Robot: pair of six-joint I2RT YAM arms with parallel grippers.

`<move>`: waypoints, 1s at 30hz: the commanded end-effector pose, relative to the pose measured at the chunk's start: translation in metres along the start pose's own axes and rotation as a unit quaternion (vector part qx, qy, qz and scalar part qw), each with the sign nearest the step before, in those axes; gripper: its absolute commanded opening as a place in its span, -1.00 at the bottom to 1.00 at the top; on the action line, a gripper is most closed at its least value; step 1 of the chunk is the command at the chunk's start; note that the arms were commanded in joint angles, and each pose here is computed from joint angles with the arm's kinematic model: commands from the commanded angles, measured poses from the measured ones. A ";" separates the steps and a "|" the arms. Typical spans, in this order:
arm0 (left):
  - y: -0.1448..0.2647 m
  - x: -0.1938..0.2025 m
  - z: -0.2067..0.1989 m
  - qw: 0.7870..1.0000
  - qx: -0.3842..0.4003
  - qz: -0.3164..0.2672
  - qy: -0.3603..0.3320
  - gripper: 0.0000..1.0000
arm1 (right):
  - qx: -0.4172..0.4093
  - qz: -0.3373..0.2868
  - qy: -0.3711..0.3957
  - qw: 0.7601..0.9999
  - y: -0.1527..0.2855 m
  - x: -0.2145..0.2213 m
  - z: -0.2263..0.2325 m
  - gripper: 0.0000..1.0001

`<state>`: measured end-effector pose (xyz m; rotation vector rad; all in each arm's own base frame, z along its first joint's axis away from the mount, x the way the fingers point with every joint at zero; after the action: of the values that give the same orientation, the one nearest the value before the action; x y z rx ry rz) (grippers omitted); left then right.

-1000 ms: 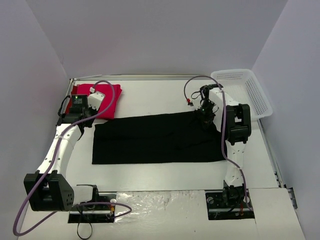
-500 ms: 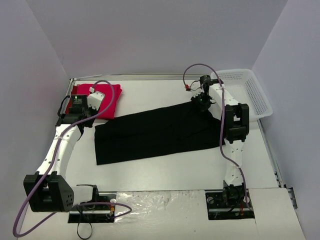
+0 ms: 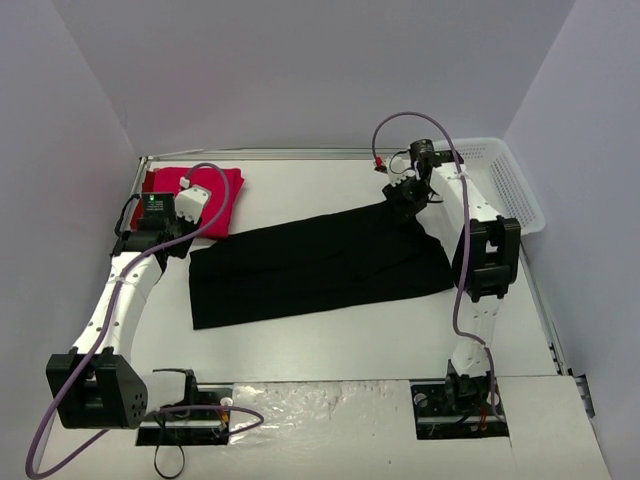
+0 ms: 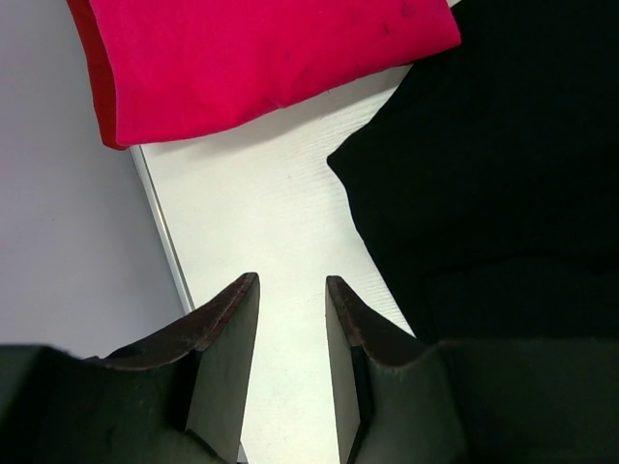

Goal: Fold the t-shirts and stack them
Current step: Fold the other side of the tshirt into a rectangle

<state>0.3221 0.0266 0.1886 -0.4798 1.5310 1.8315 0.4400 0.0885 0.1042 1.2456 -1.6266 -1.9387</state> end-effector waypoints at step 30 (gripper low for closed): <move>0.004 0.007 -0.010 1.000 0.023 -0.007 0.002 -0.35 | -0.126 0.056 -0.004 0.990 -0.052 0.037 0.036 -0.21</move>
<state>0.3138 0.0201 0.1744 -0.4443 1.5776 1.8049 0.4062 0.0993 0.0312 1.0294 -1.3917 -2.0142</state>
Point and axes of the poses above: each gripper's point midway between its finger pads, its own y axis back along the fingers, its own z axis along the line the jaws close on, x = y × z, the point moved 1 cm from there along y, back along the fingers, and after that the axes turned 11 degrees about y, right-handed, at the moved point
